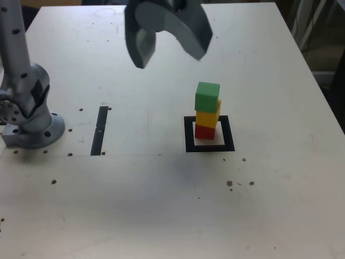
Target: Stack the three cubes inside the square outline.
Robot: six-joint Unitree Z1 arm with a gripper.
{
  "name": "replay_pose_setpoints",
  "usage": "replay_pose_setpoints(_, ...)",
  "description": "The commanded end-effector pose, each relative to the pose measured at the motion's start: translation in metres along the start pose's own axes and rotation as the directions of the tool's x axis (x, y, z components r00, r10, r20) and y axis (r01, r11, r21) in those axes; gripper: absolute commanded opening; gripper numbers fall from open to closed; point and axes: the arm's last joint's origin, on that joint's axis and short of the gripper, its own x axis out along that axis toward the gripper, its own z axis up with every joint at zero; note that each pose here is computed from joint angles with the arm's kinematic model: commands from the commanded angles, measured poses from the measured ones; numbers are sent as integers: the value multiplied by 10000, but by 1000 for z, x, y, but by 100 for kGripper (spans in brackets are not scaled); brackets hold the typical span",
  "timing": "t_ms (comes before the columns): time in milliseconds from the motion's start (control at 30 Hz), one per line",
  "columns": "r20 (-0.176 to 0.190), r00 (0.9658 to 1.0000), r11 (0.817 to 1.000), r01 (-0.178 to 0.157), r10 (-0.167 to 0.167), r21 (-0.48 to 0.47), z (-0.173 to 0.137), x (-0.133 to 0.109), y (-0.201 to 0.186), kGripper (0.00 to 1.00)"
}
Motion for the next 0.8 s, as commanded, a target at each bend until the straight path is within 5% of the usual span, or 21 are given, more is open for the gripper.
replay_pose_setpoints(0, 71, 9999, 9999, -72, 73, -141, -23, -4, -1, 99)
replay_pose_setpoints(167, -607, 9981, 9989, -101, 73, -467, -64, 16, -4, 99)
replay_pose_setpoints(400, -1679, 9858, 9962, -163, 17, -860, -103, 59, -11, 99)
replay_pose_setpoints(500, -1730, 9849, 9949, -190, 16, -987, -113, 76, -14, 99)
replay_pose_setpoints(667, -1500, 9887, 9929, -239, 62, -1166, -120, 94, -16, 99)
replay_pose_setpoints(767, -1589, 9873, 9903, -224, 4, -1368, -123, 104, -15, 99)
